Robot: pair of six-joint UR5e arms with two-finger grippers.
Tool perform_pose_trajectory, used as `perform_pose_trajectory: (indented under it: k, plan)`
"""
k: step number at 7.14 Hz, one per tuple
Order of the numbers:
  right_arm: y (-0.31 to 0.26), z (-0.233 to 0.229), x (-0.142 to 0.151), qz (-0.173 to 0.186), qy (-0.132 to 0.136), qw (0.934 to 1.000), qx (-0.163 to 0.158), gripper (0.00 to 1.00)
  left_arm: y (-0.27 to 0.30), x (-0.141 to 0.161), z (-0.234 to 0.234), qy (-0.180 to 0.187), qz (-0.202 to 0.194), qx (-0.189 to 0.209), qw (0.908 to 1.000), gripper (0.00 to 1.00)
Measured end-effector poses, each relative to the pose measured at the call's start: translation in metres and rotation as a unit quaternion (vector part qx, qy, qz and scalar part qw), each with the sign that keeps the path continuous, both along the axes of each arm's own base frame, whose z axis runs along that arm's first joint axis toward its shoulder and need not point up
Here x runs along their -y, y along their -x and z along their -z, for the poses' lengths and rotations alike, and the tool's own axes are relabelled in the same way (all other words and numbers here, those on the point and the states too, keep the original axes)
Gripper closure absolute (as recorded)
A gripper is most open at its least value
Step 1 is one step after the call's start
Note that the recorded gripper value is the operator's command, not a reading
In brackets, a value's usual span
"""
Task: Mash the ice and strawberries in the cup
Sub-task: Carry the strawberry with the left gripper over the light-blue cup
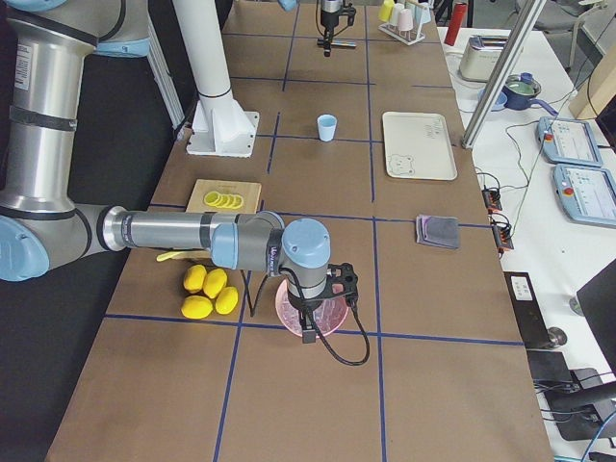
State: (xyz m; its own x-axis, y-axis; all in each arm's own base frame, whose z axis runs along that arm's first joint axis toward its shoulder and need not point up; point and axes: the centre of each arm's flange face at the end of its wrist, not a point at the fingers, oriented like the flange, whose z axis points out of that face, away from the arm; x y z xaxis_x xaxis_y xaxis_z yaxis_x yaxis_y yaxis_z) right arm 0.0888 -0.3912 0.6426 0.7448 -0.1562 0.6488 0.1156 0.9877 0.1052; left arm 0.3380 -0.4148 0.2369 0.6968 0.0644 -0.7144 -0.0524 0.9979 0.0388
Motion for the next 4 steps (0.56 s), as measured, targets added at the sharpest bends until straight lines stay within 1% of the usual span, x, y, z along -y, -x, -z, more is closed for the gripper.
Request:
perform_pose_trajectory:
  k: [2, 3, 4]
  plan:
    - [0.0, 0.001, 0.0, 0.0, -0.001, 1.0, 0.0, 0.01, -0.09, -0.006, 0.097, 0.053, 0.025, -0.014, 0.9982, 1.0]
    - [0.0, 0.001, 0.001, 0.0, -0.001, 1.0, 0.0, 0.01, -0.14, -0.006, 0.137, 0.066, 0.042, -0.018, 0.9967, 1.0]
    - [0.0, 0.0, 0.001, 0.0, -0.001, 1.0, 0.0, 0.01, -0.18, -0.004, 0.155, 0.07, 0.056, -0.026, 0.9957, 1.0]
